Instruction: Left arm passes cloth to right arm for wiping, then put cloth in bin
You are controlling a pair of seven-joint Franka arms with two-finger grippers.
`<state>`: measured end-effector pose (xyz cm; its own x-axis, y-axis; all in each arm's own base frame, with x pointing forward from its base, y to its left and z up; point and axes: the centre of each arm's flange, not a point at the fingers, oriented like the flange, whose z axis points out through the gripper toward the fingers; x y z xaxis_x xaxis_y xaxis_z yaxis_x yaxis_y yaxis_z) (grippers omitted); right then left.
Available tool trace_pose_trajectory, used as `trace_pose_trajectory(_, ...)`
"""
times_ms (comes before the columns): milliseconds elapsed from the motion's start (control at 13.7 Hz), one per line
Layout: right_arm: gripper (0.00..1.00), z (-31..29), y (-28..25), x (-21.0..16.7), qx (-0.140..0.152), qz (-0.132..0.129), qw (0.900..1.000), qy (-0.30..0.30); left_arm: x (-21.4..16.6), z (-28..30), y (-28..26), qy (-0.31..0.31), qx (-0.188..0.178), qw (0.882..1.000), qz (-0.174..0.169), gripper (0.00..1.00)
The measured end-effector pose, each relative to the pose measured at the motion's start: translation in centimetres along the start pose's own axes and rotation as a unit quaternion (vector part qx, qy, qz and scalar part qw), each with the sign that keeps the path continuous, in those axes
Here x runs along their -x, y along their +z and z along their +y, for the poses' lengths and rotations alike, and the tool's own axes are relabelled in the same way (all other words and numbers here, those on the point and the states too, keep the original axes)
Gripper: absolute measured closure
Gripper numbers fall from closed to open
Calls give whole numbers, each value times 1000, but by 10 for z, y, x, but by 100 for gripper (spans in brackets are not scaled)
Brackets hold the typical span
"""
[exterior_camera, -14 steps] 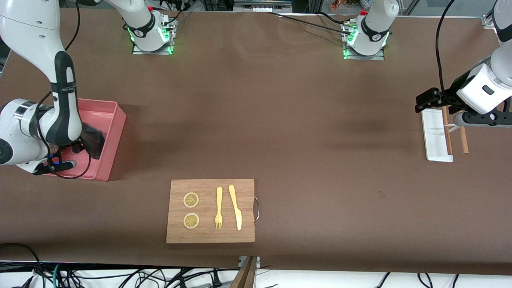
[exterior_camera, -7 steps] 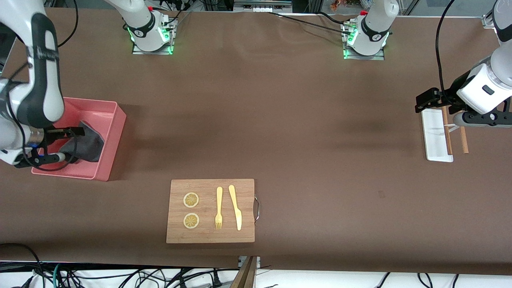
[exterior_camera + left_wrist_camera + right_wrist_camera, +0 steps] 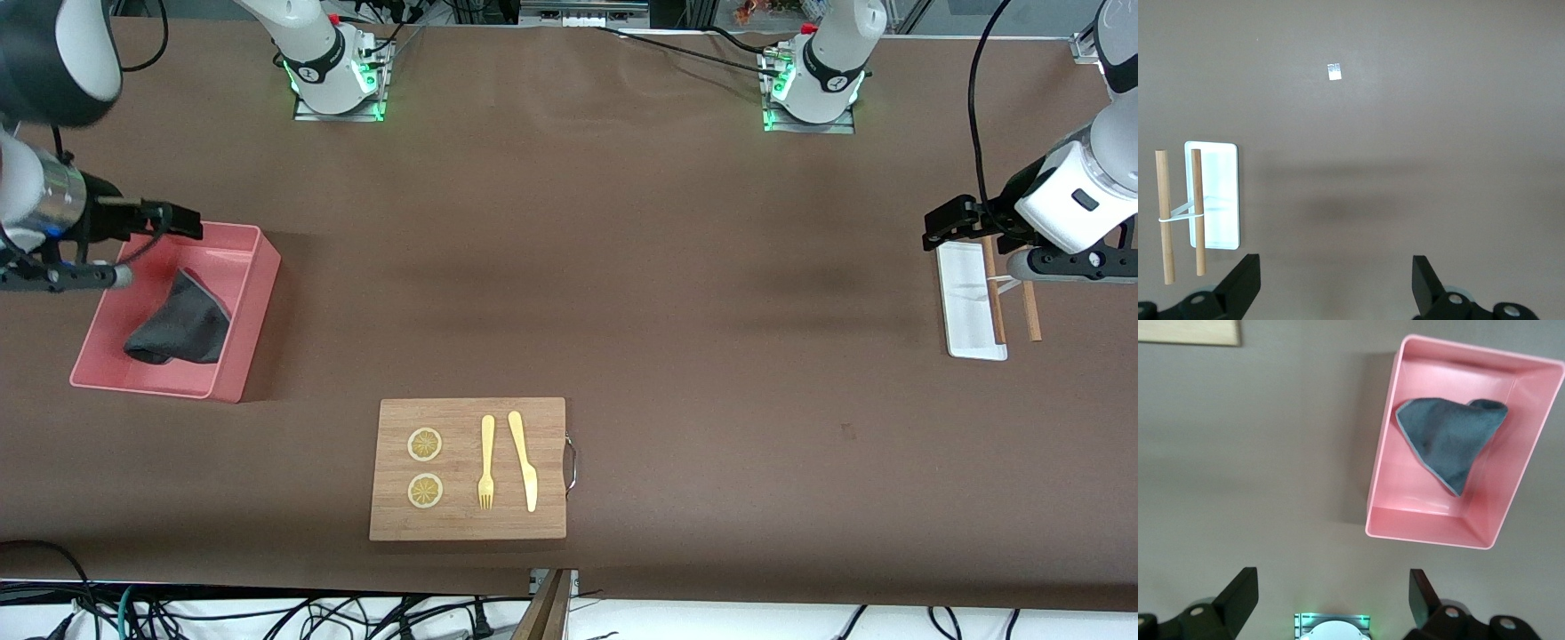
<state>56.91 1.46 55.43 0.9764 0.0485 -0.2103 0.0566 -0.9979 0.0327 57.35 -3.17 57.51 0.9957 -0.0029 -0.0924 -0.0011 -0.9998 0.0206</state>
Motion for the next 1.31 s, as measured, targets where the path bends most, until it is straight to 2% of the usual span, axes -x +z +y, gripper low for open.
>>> trace_pose_trajectory(364, 0, 42, -34, 33, -9, 23, 999, 35, 0, 0, 0, 0, 0, 1000, 0, 0)
trace_pose_trajectory(655, 0, 58, -58, 50, -11, 58, 997, 50, 0, 1, -6, 1, 0, 1000, 7, 0)
trace_pose_trajectory(874, 0, 49, -61, 53, -12, 56, 997, 52, 0, 5, -21, 5, 1, 1000, 22, 0)
trace_pose_trajectory(1311, 0, 43, -59, 50, -17, 47, 997, 54, 0, 6, -22, 5, 1, 1000, 23, 0)
